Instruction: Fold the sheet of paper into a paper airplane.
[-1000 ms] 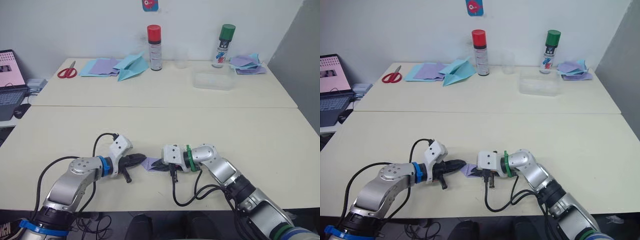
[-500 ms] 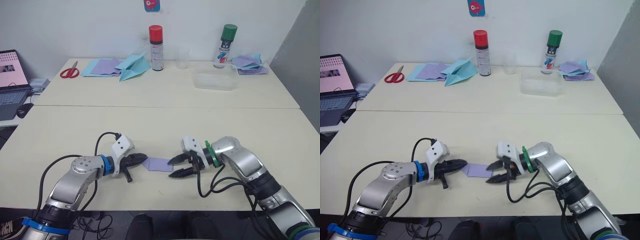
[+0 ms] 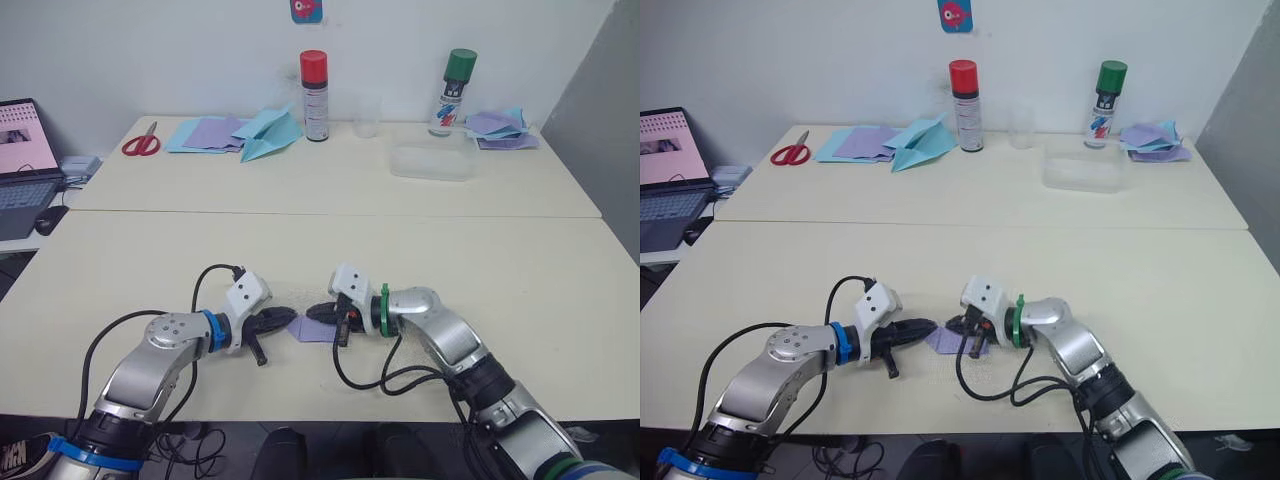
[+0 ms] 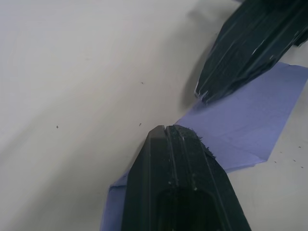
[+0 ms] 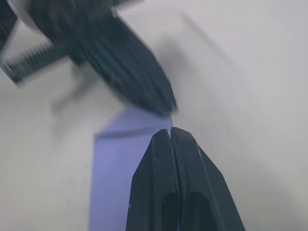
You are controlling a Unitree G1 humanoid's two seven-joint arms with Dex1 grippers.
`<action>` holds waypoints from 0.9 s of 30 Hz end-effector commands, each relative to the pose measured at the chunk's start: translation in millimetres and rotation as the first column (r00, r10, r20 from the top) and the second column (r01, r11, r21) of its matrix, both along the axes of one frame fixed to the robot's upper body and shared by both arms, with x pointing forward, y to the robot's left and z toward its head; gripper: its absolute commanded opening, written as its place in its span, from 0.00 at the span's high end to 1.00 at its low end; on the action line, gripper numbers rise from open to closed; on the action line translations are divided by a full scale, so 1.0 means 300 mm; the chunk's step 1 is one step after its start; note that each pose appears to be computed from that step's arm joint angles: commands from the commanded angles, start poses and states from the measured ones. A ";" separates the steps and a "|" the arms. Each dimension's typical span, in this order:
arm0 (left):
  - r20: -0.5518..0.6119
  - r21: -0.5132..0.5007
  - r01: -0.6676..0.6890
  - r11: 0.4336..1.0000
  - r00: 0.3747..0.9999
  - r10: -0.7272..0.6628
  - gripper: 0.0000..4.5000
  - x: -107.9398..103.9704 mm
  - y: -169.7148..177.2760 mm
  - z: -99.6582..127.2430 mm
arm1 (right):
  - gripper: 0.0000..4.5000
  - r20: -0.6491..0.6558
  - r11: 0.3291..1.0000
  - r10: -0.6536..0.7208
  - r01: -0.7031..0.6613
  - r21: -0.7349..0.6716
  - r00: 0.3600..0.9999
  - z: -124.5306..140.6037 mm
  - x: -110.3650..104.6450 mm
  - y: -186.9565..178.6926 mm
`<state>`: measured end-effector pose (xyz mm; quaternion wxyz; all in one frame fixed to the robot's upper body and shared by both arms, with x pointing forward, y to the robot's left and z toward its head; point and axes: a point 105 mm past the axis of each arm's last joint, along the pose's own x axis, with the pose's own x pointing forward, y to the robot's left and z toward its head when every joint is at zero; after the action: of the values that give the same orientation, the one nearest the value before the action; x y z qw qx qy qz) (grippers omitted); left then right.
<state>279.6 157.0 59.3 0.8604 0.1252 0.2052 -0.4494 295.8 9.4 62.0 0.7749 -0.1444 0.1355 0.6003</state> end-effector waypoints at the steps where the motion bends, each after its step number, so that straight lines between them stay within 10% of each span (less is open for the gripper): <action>1: -0.134 0.058 -0.004 0.998 0.991 0.012 1.00 -0.057 0.016 -0.114 | 0.99 0.046 0.999 0.009 -0.007 -0.052 0.999 -0.023 -0.004 -0.016; 16: -0.136 0.058 -0.006 0.998 0.991 0.013 1.00 -0.060 0.018 -0.121 | 0.99 0.014 0.989 -0.073 0.074 -0.126 0.997 -0.044 0.008 -0.245; 22: -0.132 0.055 -0.008 0.998 0.991 0.016 1.00 -0.055 0.022 -0.116 | 0.99 0.106 0.987 -0.028 0.011 0.158 0.994 0.144 0.002 -0.160; 27: -0.131 0.054 -0.006 0.999 0.991 0.013 1.00 -0.055 0.024 -0.113 | 0.99 0.098 0.995 0.021 -0.030 0.093 0.995 0.082 -0.035 -0.083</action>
<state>278.4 158.4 57.5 0.8602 0.1282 0.2069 -0.4482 288.2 -21.6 87.4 0.7837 -0.1234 0.0706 0.6047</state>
